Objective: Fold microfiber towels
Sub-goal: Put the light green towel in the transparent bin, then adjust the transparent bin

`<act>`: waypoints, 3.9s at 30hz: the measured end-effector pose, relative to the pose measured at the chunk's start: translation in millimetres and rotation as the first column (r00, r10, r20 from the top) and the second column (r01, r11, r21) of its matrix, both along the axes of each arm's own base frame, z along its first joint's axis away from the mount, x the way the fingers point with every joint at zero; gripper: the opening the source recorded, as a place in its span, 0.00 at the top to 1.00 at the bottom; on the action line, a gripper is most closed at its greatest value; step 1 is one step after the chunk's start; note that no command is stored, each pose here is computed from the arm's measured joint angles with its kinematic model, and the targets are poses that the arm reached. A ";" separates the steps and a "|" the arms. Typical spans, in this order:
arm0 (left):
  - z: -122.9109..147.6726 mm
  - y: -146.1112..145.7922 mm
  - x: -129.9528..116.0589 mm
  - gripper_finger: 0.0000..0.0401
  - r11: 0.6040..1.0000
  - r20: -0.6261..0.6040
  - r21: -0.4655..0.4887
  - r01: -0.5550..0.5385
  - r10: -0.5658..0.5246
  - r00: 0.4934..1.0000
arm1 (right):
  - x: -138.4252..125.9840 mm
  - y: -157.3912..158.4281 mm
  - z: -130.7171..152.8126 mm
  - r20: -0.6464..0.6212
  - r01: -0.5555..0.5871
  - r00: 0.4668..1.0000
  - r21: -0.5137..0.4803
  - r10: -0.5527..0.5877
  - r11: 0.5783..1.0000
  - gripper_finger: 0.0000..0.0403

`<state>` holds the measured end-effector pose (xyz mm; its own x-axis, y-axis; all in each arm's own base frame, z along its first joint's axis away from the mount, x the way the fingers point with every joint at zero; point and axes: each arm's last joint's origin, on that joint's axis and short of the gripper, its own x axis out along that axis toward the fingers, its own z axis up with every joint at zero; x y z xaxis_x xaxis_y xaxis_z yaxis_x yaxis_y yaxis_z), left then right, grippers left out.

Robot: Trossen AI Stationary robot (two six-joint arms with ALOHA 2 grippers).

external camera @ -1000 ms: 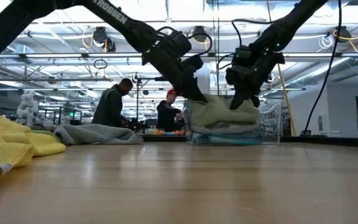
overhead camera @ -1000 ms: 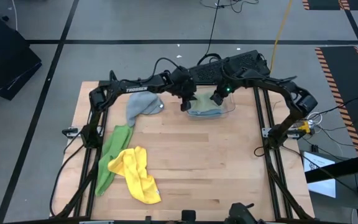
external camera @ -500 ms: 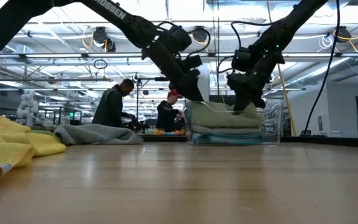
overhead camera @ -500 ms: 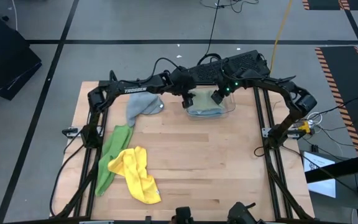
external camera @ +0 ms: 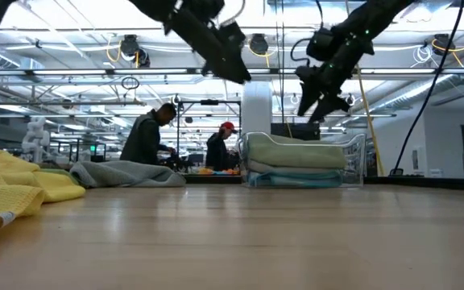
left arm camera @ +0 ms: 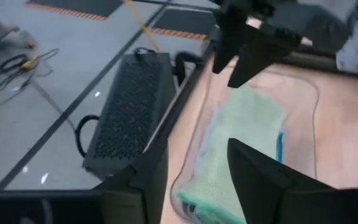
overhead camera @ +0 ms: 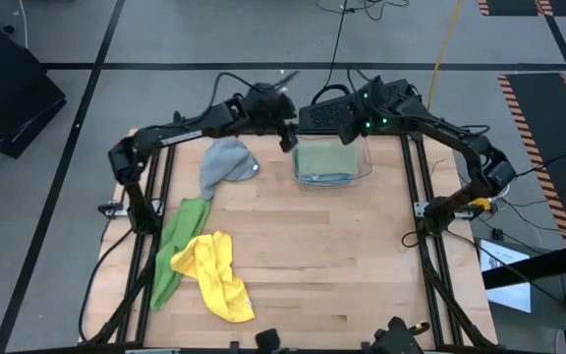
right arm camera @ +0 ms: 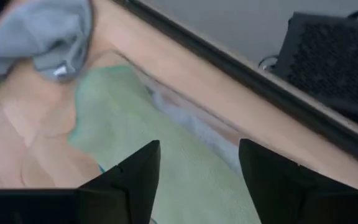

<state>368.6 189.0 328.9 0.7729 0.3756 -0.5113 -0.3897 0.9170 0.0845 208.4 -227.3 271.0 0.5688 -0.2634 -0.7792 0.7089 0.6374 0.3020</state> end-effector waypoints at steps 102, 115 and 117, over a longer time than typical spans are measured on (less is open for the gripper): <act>4.5 -238.7 -95.6 0.99 0.899 -0.444 -0.273 -0.342 0.197 0.874 | -59.2 46.8 -9.1 -0.321 0.324 0.918 0.269 -0.233 0.907 1.00; 4.7 -238.8 -95.6 0.97 0.915 -0.439 -0.240 -0.325 0.196 0.877 | -46.0 4.4 -42.8 -0.311 0.349 0.912 0.247 -0.267 0.904 1.00; 4.7 -238.8 -95.6 0.99 0.914 -0.439 -0.241 -0.326 0.197 0.877 | -43.0 0.4 -45.9 -0.296 0.345 0.916 0.238 -0.271 0.908 1.00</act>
<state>272.9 -49.8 333.7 0.3743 0.3143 -0.8724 -0.6107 0.7915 0.0231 165.3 -226.9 225.2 0.2710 -0.1435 -0.9518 0.9311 0.2899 0.2214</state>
